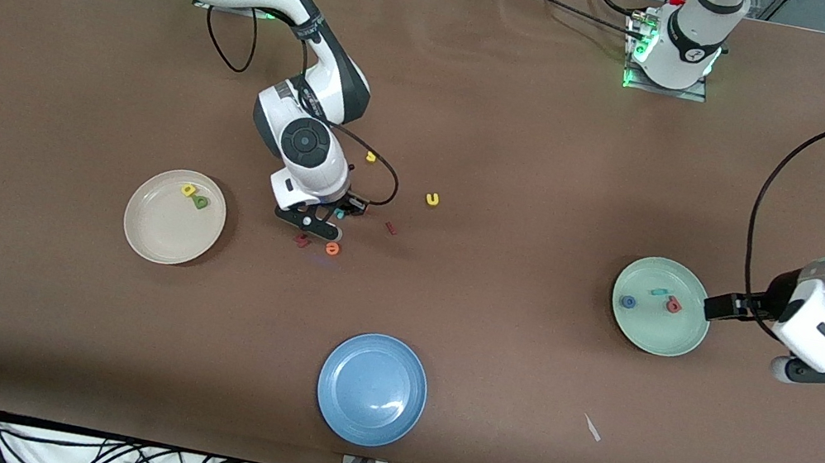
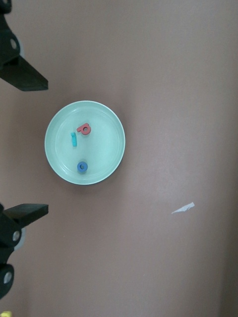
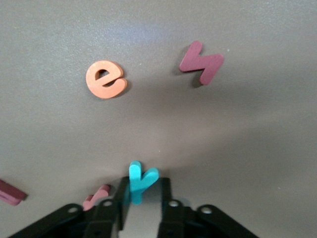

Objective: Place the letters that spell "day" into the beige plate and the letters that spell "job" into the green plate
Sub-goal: 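Carry the cyan y to the beige plate and open the right gripper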

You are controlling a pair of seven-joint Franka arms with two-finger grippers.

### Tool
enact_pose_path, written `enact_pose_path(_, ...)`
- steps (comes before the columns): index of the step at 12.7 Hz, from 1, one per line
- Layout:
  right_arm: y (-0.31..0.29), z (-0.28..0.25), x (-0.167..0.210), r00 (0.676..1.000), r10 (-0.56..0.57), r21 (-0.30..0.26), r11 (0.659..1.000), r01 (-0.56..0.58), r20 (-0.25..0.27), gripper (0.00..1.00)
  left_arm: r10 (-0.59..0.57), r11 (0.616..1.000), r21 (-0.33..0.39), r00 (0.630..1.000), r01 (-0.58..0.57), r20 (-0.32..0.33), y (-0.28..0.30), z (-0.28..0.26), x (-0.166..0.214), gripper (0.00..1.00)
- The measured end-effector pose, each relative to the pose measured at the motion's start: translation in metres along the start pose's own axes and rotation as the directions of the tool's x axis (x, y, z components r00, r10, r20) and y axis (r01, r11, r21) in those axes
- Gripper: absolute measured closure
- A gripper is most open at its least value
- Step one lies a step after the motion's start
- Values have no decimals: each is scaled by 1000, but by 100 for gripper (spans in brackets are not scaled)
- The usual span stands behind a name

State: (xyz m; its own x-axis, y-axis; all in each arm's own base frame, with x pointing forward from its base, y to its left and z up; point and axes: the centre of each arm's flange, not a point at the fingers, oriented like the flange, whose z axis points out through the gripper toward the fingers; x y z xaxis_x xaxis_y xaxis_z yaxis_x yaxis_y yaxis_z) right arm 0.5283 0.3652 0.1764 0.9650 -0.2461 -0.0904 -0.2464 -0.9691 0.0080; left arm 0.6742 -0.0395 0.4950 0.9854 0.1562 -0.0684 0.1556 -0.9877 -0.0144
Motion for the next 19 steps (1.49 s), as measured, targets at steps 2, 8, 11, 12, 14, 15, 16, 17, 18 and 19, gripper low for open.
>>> enact_pose_path(2,0,0,0,1000,-11,0,1000,11,-1,84,34,999,-1,999,-34,7,3,-8,-3,0)
enact_pose_path(8,20,-18,21,997,-83,-51,995,83,5,87,123,992,0,992,-123,21,15,-9,-6,0)
enact_pose_path(11,44,-51,39,988,-149,-88,985,151,28,87,145,989,-7,989,-145,-7,29,-23,-8,0)
enact_pose_path(12,55,-60,47,984,-176,-96,979,179,39,87,152,988,-7,988,-152,-10,36,-25,-10,0)
enact_pose_path(14,84,-74,68,970,-238,-110,964,242,54,87,156,988,-7,988,-156,-11,42,-26,-12,0)
enact_pose_path(15,102,-80,79,959,-277,-122,951,283,63,87,153,988,-7,988,-153,-13,41,-27,-11,0)
enact_pose_path(16,119,-85,90,947,-314,-133,938,321,72,87,149,989,-8,989,-149,-15,40,-28,-11,0)
enact_pose_path(17,136,-90,101,934,-349,-142,923,357,79,87,145,989,-8,989,-146,-16,40,-29,-11,0)
enact_pose_path(18,153,-94,111,919,-384,-149,907,393,84,87,144,990,-8,989,-144,-18,39,-29,-10,0)
enact_pose_path(19,169,-98,120,904,-418,-155,891,427,89,87,143,990,-9,989,-144,-18,39,-30,-10,0)
